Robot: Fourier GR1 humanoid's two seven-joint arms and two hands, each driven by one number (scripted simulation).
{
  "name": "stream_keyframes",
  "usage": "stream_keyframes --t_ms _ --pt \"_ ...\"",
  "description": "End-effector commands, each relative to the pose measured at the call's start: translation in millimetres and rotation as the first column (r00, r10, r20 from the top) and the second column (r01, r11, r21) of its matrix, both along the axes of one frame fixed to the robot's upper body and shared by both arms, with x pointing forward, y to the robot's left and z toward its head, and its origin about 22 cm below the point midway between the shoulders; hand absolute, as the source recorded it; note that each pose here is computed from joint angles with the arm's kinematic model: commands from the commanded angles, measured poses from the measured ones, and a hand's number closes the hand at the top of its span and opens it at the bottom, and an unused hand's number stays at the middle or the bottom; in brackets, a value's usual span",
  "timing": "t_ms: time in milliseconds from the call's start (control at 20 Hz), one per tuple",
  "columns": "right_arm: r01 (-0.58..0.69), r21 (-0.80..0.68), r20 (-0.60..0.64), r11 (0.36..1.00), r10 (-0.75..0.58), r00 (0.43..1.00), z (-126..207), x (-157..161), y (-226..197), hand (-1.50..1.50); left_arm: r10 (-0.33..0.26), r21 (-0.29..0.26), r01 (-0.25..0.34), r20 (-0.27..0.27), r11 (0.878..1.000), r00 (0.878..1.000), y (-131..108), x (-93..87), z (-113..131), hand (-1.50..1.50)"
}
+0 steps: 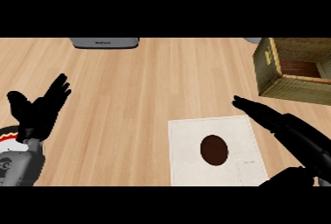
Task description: Pick the cupcake from the placemat and place it in the basket
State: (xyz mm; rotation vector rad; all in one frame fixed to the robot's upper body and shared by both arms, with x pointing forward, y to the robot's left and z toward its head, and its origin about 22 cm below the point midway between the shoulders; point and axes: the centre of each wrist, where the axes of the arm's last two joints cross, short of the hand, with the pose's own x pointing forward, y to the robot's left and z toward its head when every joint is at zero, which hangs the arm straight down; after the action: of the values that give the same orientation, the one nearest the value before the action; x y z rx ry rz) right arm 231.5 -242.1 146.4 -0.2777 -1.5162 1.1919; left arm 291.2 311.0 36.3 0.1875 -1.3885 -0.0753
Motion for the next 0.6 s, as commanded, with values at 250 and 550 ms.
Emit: stream_keyframes --t_ms 250,550 --pt "0.026 0.135 -0.002 0.99 -0.026 1.0 -91 16 38 -1.5 -0.002 0.005 0.002 -0.002 1.0 1.0 2 8.8 6 0.0" --pt "0.014 -0.01 -0.058 1.0 -0.014 0.998 -109 41 31 -1.5 -0.008 0.007 0.008 -0.016 1.0 1.0 -4 7.0 2 0.0"
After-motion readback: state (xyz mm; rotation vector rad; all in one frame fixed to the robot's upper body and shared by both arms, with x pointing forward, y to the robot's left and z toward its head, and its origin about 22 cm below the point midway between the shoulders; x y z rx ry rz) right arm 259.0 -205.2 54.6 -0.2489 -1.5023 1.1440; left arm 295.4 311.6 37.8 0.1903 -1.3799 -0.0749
